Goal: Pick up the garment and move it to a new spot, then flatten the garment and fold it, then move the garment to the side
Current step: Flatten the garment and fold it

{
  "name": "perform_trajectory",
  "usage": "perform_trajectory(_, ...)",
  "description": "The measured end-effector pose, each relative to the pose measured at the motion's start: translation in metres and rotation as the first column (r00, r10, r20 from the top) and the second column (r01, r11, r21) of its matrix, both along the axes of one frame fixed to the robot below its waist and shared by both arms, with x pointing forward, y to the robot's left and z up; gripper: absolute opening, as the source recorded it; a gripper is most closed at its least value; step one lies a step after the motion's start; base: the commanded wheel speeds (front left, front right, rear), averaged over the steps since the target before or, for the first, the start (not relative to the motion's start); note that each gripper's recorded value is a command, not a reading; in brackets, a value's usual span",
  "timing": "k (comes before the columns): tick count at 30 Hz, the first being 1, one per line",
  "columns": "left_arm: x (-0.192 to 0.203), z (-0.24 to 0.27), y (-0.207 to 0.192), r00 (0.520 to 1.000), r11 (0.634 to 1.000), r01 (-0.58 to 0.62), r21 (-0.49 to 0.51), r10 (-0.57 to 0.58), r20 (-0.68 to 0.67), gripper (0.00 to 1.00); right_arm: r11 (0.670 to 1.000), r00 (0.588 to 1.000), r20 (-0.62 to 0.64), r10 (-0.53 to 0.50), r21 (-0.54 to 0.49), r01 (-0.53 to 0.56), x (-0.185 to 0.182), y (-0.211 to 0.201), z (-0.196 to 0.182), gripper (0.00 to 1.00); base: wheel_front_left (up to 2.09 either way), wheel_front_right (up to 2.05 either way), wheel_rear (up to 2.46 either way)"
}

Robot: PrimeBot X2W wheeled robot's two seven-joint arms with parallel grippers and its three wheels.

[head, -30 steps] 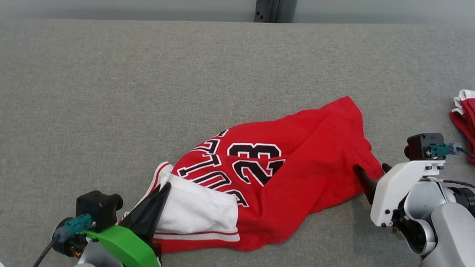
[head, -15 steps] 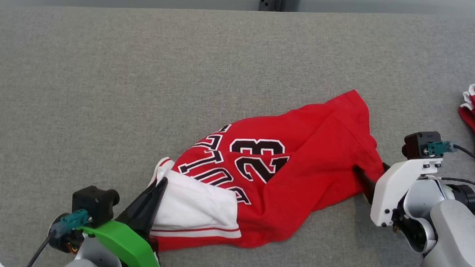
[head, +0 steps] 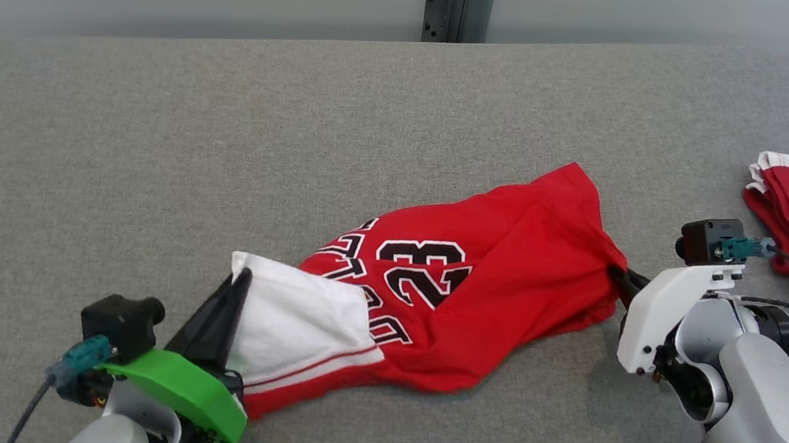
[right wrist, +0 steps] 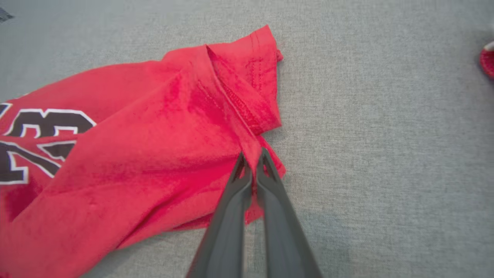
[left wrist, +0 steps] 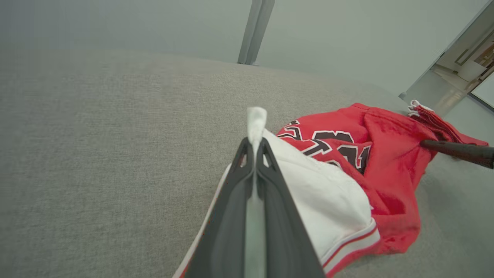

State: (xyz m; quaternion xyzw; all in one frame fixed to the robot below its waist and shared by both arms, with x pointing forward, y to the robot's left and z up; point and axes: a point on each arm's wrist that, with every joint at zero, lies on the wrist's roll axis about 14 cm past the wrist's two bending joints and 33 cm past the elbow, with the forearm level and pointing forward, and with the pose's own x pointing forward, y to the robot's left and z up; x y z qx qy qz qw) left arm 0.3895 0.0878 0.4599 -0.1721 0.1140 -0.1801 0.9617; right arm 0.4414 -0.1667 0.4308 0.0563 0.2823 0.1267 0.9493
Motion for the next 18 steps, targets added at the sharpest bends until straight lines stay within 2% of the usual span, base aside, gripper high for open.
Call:
perform_trajectory(5, 0.023, 0.06, 0.012, 0.986, 0.998, -0.015, -0.057, 0.024, 0.167, 0.0, 0.995, 0.993, 0.113, -0.038, 0.097, 0.027, 0.008, 0.0, 0.042, 0.0, 0.0, 0.0, 0.0)
perform_trajectory(11, 0.044, 0.154, 0.017, 0.918, 0.997, 0.042, -0.06, -0.015, 0.396, 0.0, 0.974, 0.958, 0.269, -0.094, 0.225, 0.032, 0.018, -0.002, 0.113, 0.0, 0.0, 0.0, 0.0)
perform_trajectory(14, 0.05, 0.201, 0.011, 0.862, 0.996, 0.087, 0.013, -0.082, 0.501, 0.0, 0.955, 0.943, 0.316, -0.106, 0.298, 0.008, 0.019, 0.003, 0.145, 0.0, 0.0, 0.0, 0.0)
perform_trajectory(18, 0.061, 0.235, -0.004, 0.808, 0.985, 0.133, 0.109, -0.171, 0.563, 0.0, 0.959, 0.92, 0.376, -0.108, 0.285, -0.004, 0.025, -0.003, 0.177, 0.0, 0.0, 0.0, 0.0)
